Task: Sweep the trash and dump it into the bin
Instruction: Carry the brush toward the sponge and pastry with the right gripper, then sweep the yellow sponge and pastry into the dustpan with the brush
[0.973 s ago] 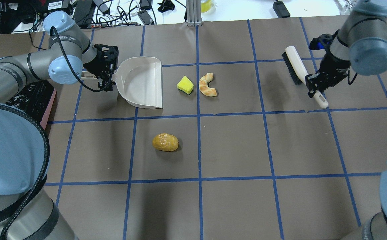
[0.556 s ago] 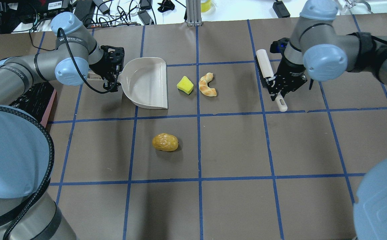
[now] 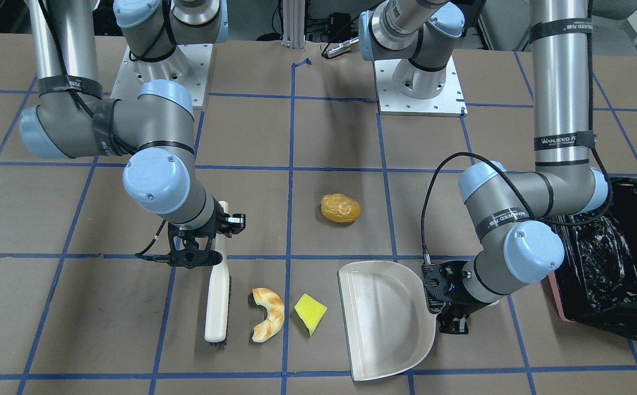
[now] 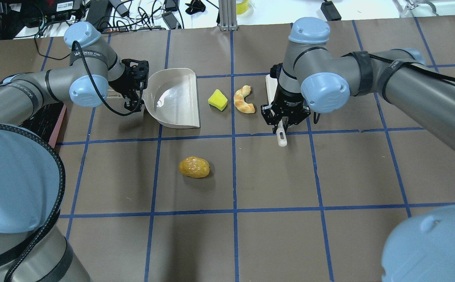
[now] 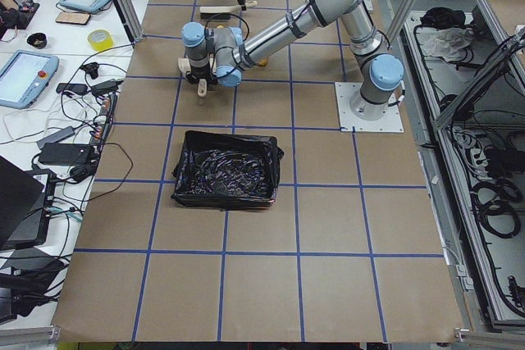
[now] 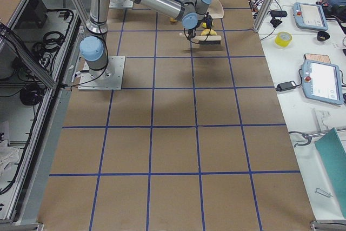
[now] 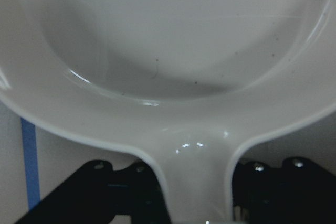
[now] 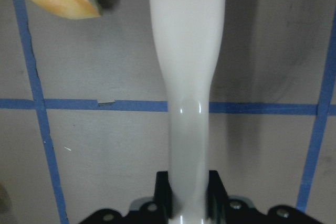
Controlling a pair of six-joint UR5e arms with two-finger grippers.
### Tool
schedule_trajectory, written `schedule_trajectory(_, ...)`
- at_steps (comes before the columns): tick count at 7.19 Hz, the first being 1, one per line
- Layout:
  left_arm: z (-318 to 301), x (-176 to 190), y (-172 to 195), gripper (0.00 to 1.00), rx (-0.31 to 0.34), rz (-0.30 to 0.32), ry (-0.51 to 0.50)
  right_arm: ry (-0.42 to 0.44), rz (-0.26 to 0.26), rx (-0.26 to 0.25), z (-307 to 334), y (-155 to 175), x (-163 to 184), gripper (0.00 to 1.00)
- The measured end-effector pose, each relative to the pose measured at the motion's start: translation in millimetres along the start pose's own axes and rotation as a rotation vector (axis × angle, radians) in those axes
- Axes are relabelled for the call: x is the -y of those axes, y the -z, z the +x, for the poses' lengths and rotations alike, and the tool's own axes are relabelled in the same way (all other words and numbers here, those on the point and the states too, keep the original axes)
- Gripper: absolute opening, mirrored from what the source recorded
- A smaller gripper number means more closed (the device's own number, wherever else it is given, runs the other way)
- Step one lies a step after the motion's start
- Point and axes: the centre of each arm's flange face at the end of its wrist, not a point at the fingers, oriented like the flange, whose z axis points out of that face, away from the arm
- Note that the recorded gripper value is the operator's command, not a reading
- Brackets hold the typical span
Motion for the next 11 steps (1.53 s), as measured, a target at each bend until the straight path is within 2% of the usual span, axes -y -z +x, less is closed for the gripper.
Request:
schedule_trajectory(3, 0, 0, 0, 0.0, 0.001, 0.0, 0.0, -0.054, 0.047, -0.002, -52, -22, -2, 0.0)
schedule_trajectory(5, 0, 0, 0, 0.0, 0.0, 0.001, 0.0, -0.108, 0.077, 0.015, -102, -28, -2, 0.0)
schedule_trajectory(11, 1, 1, 3, 0.0, 0.005, 0.001, 0.0, -0.241, 0.083, 0.142, -255, -41, 1, 0.0)
